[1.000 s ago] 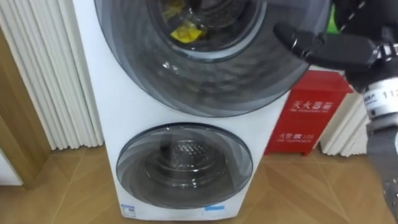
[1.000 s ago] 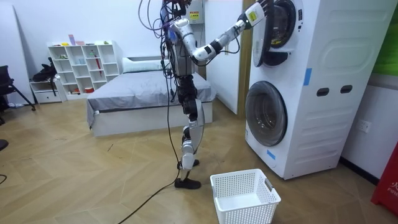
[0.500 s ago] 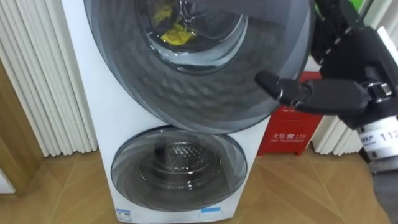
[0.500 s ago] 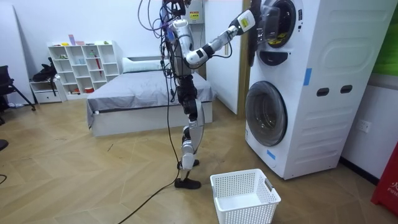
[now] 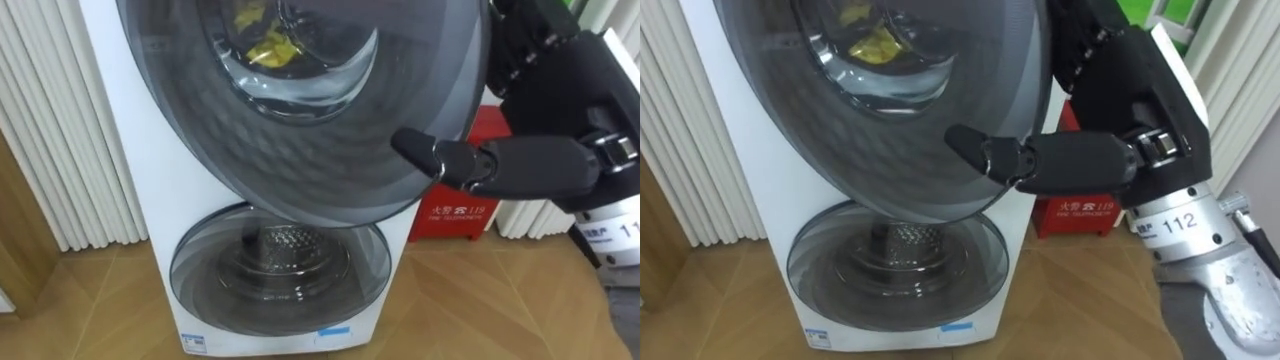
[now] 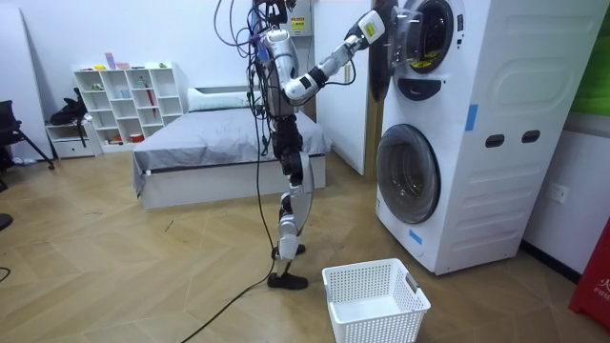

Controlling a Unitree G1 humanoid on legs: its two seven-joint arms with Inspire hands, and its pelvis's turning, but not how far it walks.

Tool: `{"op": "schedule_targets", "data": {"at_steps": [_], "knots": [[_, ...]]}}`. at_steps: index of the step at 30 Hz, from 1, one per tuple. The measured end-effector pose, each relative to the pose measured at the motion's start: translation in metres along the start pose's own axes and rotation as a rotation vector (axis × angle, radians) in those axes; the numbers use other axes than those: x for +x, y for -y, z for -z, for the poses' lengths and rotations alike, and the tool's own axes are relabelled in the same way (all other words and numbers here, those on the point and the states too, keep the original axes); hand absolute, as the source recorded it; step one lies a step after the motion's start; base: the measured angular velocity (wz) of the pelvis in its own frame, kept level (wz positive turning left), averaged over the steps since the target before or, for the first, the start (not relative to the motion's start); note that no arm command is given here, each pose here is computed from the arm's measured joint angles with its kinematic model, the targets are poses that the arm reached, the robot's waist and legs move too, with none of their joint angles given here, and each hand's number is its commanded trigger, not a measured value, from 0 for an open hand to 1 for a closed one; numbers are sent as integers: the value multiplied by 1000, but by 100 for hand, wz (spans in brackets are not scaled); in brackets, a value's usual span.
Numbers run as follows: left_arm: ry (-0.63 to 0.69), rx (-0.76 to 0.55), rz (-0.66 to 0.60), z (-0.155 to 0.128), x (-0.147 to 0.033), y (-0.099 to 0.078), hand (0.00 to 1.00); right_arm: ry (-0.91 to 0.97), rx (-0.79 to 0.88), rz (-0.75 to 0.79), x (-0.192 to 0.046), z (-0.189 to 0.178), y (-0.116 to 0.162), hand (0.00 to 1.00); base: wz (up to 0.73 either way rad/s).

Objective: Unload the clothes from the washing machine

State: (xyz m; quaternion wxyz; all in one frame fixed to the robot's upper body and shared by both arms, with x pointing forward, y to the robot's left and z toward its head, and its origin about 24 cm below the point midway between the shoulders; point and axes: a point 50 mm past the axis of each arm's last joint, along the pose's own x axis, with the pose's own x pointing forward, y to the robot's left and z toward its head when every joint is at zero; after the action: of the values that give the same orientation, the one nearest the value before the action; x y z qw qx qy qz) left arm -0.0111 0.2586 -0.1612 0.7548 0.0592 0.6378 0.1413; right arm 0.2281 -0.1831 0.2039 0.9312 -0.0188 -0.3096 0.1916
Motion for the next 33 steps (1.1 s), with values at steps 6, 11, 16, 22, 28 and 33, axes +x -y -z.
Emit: {"op": "schedule_targets", "data": {"at_steps": [6,11,16,22,28,33], "knots": [[19,10,9,-6,1,1,0,70,32,-81,6,-13,-9,0,-2],[46,9,12,-17,3,1,0,119,51,-132,10,-19,-17,0,0],[49,11,14,-17,3,1,0,167,105,-219,16,-23,-28,0,3],[48,14,8,-17,3,-2,0,183,189,-347,18,-20,-46,0,1],[63,23,15,-24,3,0,0,180,236,-456,17,-16,-62,0,6],[71,34,23,-27,4,3,0,170,266,-513,17,-14,-72,0,9]]}}
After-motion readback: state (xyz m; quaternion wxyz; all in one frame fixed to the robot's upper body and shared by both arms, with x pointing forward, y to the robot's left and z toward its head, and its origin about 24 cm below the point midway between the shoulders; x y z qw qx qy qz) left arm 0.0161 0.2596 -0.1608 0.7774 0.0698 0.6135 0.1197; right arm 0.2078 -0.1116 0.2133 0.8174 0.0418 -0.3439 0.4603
